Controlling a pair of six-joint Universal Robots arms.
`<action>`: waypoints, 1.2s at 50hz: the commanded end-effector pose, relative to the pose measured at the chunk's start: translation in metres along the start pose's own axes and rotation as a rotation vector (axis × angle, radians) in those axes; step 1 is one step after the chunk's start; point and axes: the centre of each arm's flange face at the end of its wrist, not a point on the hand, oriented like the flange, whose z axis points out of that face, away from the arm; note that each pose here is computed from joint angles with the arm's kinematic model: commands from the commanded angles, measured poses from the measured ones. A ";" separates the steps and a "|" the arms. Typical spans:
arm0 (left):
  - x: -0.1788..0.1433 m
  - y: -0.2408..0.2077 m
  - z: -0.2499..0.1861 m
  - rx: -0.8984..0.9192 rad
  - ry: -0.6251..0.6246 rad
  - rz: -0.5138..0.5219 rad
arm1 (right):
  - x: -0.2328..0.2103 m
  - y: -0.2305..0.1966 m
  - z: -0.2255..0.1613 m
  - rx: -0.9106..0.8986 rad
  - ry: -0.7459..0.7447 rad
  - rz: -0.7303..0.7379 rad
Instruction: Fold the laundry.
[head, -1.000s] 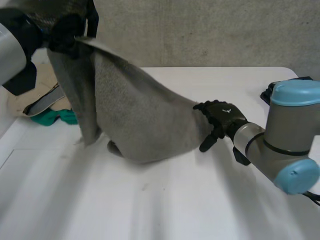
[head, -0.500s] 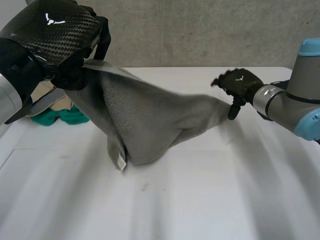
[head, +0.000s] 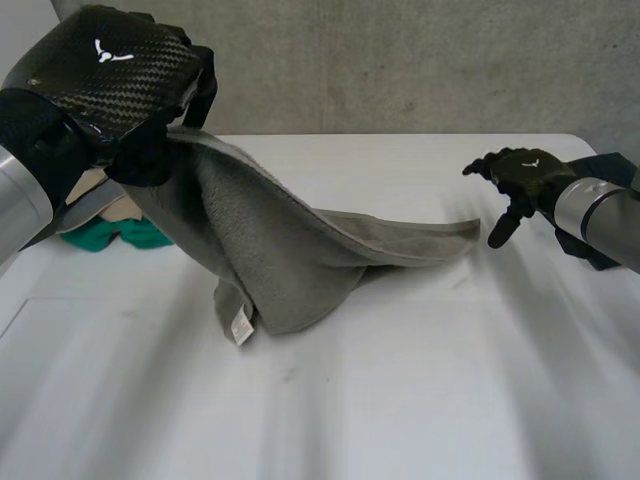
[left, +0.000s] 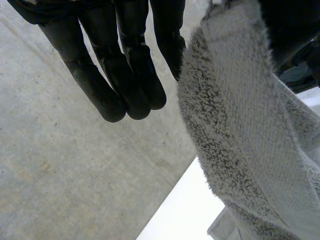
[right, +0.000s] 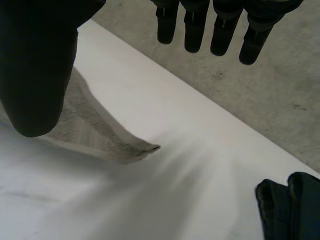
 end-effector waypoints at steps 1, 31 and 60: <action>-0.002 -0.007 0.000 0.019 -0.016 -0.001 | -0.020 0.019 0.008 -0.065 -0.060 -0.034; -0.053 0.024 0.007 -0.087 -0.205 -0.057 | 0.039 -0.067 -0.039 0.250 0.277 -0.245; -0.124 0.109 0.183 0.138 -0.302 0.025 | 0.065 -0.128 -0.020 0.321 0.500 -0.477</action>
